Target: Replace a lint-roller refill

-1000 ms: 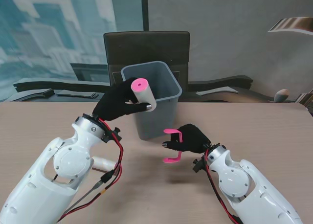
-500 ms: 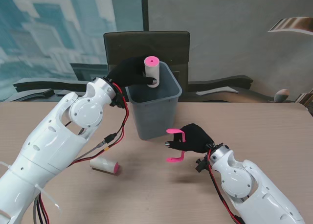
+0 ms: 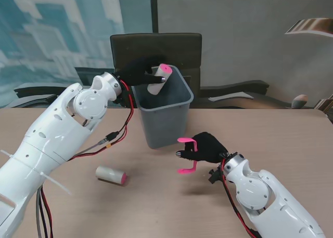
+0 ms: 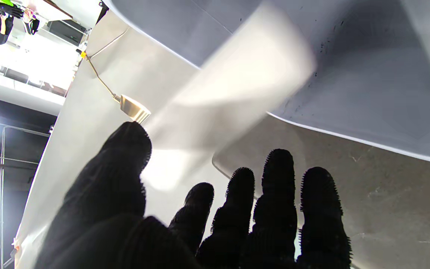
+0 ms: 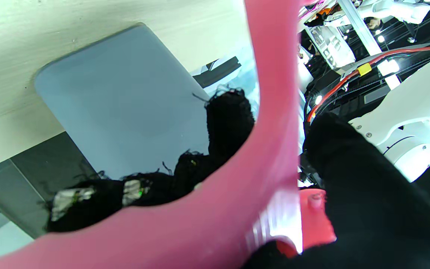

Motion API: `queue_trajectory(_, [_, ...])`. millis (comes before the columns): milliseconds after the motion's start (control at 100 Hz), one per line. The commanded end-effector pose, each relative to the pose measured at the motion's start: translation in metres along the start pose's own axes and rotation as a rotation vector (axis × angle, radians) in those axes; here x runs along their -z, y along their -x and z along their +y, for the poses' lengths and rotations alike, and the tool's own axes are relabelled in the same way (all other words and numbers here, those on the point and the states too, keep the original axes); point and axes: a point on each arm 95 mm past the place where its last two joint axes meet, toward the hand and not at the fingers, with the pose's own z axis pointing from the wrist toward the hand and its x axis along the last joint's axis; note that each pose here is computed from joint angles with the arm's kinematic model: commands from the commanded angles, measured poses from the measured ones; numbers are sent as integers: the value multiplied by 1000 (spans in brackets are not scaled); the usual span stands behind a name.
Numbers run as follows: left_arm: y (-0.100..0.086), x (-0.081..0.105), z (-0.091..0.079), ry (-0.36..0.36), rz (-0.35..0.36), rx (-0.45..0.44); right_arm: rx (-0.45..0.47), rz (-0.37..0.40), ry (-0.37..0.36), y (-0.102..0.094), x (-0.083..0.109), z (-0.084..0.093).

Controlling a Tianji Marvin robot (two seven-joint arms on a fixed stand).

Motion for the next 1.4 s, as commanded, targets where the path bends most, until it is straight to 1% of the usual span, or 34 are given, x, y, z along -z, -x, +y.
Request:
queue_trajectory(0, [-1, 1, -4, 1, 7, -14, -2, -1, -13, -1, 1, -3])
queue_trajectory(230, [-5, 17, -9, -35, 36, -52, -11, -6, -1, -1, -1, -4])
queue_trajectory(290, [-7, 24, -9, -40, 47, -58, -14, -6, -2, -1, -1, -5])
queue_trajectory(350, [-9, 37, -7, -53, 59, -69, -16, -7, -5, -1, -1, -5])
queue_trajectory(510, [-11, 84, 7, -79, 90, -128, -22, -22, -10, 2, -2, -5])
queue_trajectory(650, [-18, 135, 17, -61, 105, -148, -28, -29, -23, 4, -2, -8])
queue_trajectory(730, [-22, 166, 23, -37, 103, -167, -29, -30, -29, 4, -3, -8])
queue_trajectory(820, [-23, 197, 33, 19, 95, -215, -31, -33, -33, 4, -3, -9])
queue_trajectory(890, [-22, 216, 42, 72, 85, -267, -32, -35, -37, 4, -4, -9])
queue_trajectory(940, [-19, 227, 50, 105, 71, -294, -34, -36, -41, 4, -4, -10])
queue_trajectory(990, [-15, 234, 59, 135, 50, -300, -34, -37, -44, 5, -4, -10])
queue_trajectory(1060, [-10, 240, 72, 182, 18, -297, -35, -37, -48, 6, -4, -11])
queue_trajectory(1110, [-5, 242, 82, 211, -6, -319, -37, -37, -50, 6, -4, -11])
queue_trajectory(1240, [8, 241, 104, 252, -53, -386, -41, -37, -53, 6, -4, -12])
queue_trajectory(1390, [19, 237, 125, 304, -100, -445, -39, -42, -55, 8, -2, -10])
